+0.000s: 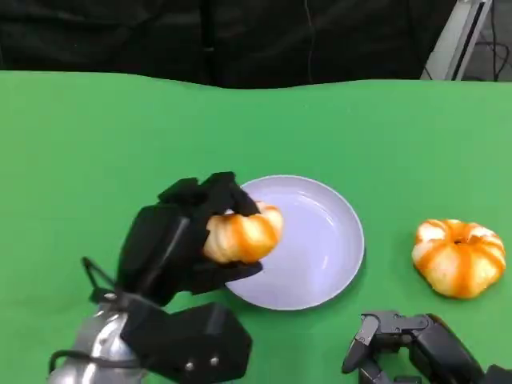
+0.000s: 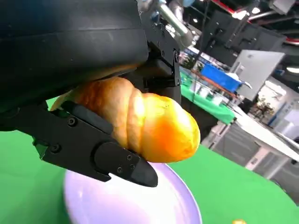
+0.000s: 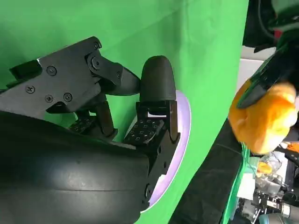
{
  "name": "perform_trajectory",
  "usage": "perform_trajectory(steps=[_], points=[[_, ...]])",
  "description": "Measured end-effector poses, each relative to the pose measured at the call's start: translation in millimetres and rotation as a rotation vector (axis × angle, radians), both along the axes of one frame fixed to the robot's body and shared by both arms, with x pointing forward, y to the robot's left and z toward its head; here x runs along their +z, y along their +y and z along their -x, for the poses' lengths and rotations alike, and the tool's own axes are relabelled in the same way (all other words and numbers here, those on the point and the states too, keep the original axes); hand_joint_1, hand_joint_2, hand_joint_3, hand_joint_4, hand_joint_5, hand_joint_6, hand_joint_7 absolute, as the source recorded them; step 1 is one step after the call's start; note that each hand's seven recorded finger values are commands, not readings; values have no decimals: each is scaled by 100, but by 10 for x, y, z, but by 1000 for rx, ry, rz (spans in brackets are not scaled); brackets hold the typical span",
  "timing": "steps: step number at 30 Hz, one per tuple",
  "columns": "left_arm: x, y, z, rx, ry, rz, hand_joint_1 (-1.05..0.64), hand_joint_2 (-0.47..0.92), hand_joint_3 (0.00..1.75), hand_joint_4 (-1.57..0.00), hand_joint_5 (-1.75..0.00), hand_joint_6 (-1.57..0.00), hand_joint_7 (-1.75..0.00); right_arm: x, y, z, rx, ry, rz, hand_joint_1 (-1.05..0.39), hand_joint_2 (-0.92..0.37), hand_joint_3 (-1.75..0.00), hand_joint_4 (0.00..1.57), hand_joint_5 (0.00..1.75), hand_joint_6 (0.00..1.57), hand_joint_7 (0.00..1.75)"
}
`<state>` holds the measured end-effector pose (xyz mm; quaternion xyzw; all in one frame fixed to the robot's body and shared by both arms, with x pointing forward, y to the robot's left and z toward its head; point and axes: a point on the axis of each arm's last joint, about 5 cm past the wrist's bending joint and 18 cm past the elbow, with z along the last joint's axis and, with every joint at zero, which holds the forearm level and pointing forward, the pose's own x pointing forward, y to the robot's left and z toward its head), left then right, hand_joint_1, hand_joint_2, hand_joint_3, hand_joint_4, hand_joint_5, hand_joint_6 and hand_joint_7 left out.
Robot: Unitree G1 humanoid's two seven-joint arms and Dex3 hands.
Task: Grasp the bread from the table and place it into the plate.
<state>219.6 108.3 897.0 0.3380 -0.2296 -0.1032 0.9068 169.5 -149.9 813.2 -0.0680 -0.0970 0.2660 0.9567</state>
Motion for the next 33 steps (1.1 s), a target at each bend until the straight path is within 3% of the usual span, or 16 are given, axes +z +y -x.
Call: perform_trajectory(steps=[11, 23, 28, 29, 30, 32, 33], points=[[-109, -309, -206, -109, 85, -16, -9, 84, 0, -61, -175, -47, -171, -4, 35, 10, -1, -3, 2, -14, -63, -95, 82, 147, 88, 110], [-201, -438, -451, -153, 144, -57, -12, 84, 0, -60, -175, -50, -162, 3, 60, 17, 7, -10, 1, -14, -63, -95, 79, 148, 86, 111], [-215, -439, -502, -156, 160, -99, -19, 82, 0, -59, -162, -60, -134, 5, 65, 17, 8, -10, 0, -16, -64, -93, 79, 148, 86, 112], [-210, -441, -511, -159, 159, -106, -27, 81, 0, -67, -132, -70, -102, 7, 66, 16, 7, -10, 0, -16, -64, -92, 79, 148, 86, 112], [-201, -441, -520, -165, 160, -116, -33, 80, 0, -81, -94, -88, -58, 8, 66, 15, 6, -11, 0, -16, -64, -92, 79, 148, 85, 112], [-192, -427, -533, -189, 183, -154, -36, 80, 0, -91, -68, -103, -23, 10, 67, 14, 5, -12, 0, -16, -63, -92, 79, 148, 85, 112], [-195, -417, -536, -197, 198, -172, -37, 80, 0, -93, -64, -106, -18, 10, 67, 14, 4, -12, -1, -16, -63, -92, 79, 148, 85, 113]])
